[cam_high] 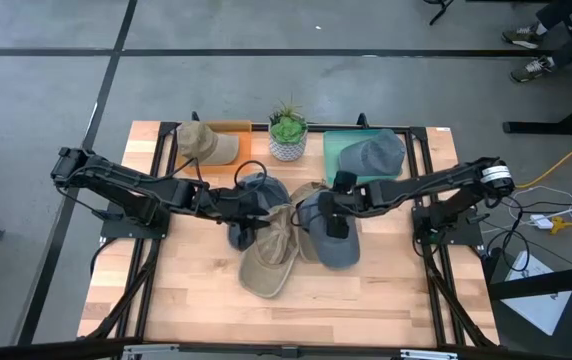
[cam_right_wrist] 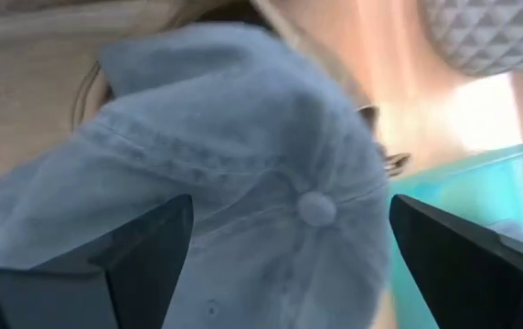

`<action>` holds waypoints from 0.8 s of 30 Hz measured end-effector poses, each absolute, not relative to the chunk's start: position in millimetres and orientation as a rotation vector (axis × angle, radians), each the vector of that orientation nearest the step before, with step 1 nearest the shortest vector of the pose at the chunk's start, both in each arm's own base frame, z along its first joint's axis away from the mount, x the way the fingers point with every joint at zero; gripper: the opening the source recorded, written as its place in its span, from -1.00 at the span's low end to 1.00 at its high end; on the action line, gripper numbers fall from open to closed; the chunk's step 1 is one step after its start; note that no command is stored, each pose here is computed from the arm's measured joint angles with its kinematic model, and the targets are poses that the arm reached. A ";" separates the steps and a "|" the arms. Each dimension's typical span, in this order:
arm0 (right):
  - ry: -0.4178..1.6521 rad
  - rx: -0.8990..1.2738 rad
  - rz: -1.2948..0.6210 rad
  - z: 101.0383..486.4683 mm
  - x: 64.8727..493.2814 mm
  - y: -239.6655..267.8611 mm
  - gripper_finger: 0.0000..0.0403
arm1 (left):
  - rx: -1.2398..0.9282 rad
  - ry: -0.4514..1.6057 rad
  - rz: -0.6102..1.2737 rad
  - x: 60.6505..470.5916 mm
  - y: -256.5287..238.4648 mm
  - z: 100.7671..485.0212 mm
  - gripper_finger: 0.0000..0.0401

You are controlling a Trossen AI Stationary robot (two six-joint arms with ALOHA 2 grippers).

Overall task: Pick & Place hat
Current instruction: Put the right gray cap into the green bin

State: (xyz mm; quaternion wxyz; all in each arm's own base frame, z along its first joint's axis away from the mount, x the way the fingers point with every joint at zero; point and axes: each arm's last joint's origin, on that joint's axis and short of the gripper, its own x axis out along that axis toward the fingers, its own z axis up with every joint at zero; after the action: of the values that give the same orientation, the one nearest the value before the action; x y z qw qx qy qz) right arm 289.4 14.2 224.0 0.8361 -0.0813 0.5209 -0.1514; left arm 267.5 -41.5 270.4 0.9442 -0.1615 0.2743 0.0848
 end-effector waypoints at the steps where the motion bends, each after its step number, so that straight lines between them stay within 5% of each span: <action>1: 1.110 -0.164 -0.314 221.0 288.5 13.2 0.82 | -0.328 0.556 0.182 267.6 -41.2 270.5 -0.29; 11: 1.110 -0.147 -0.319 209.8 286.4 5.3 0.64 | -0.266 0.544 0.225 267.7 -38.3 270.7 -0.29; 24: 1.111 -0.075 -0.333 209.5 286.6 -3.3 -0.43 | -0.167 0.533 0.281 267.4 -36.0 271.1 -0.29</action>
State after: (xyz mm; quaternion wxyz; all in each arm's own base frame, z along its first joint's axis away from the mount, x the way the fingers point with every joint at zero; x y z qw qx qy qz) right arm 286.6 -3.3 209.5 0.8359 -0.0355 0.5247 -0.1575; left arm 267.4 -36.0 271.1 0.9515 -0.0822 0.2623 0.1383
